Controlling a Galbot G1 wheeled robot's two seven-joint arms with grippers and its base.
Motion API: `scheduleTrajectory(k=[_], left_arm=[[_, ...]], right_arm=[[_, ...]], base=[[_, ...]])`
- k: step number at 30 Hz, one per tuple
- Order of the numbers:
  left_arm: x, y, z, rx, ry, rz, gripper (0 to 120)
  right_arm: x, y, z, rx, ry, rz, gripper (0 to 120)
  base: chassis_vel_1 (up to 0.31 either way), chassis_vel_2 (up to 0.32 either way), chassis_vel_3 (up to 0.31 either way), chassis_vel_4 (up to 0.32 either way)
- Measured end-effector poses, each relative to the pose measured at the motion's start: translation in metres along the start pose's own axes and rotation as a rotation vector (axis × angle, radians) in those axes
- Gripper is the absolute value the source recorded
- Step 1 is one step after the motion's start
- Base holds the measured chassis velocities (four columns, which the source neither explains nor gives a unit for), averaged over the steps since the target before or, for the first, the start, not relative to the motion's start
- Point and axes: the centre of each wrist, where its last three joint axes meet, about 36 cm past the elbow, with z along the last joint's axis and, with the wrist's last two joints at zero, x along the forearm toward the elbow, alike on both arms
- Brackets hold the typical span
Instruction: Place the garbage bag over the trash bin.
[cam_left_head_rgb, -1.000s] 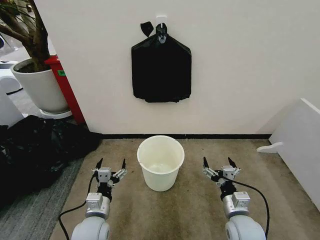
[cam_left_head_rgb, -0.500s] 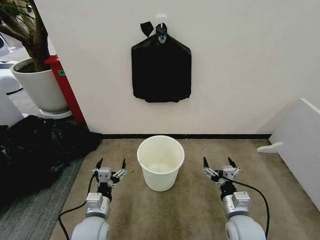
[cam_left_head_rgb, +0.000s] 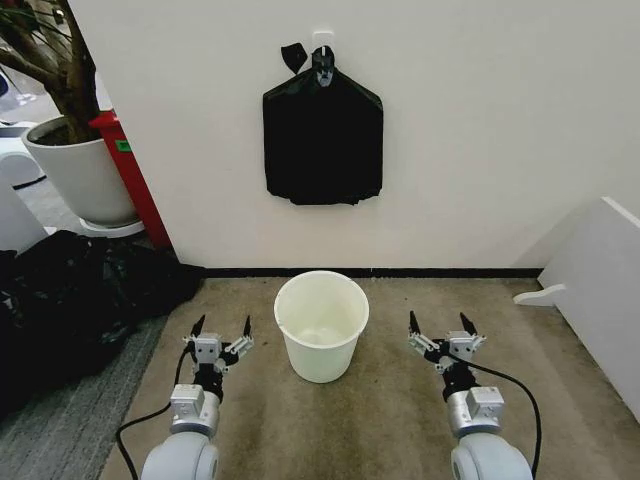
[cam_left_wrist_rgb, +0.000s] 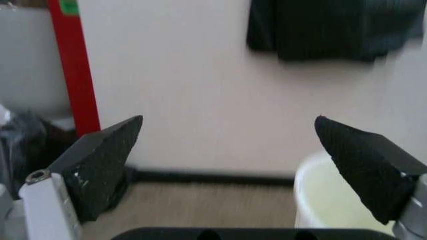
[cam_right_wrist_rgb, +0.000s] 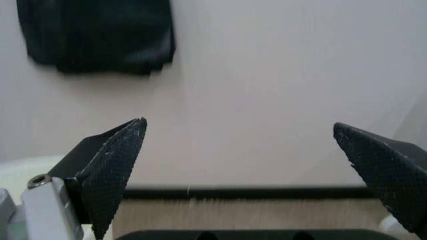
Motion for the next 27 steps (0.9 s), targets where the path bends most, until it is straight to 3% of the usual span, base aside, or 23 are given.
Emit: scheduleTrajectory(k=[6,7,9,11,14,18,27], left_arm=[[-0.010,0.004,-0.044,0.162,-0.209,-0.016,100],[-0.010,0.004,-0.044,0.162,-0.209,-0.016,100],[-0.015,0.008,-0.066,0.132,-0.317,0.012,100],[-0.016,0.009,-0.069,0.102,-0.336,0.015,100],[-0.016,0.009,-0.069,0.063,-0.343,0.024,100],[-0.014,0.009,-0.068,0.033,-0.317,0.030,100],[-0.013,0.003,-0.061,0.041,-0.150,-0.032,100]], right_arm=[[0.019,0.008,-0.017,-0.085,-0.190,0.092,100],[0.019,0.008,-0.017,-0.085,-0.190,0.092,100],[0.019,0.001,-0.019,-0.067,-0.235,0.073,100],[0.016,-0.004,-0.020,-0.049,-0.255,0.053,100],[0.012,-0.005,-0.021,-0.034,-0.252,0.028,100],[0.007,-0.002,-0.035,-0.025,-0.132,0.019,100],[-0.006,-0.004,-0.046,0.012,-0.008,0.007,100]], base=[[0.000,0.000,0.000,0.000],[0.000,0.000,0.000,0.000],[0.000,0.000,0.000,0.000],[0.000,0.000,0.000,0.000],[0.000,0.000,0.000,0.000],[0.000,0.000,0.000,0.000],[0.000,0.000,0.000,0.000]])
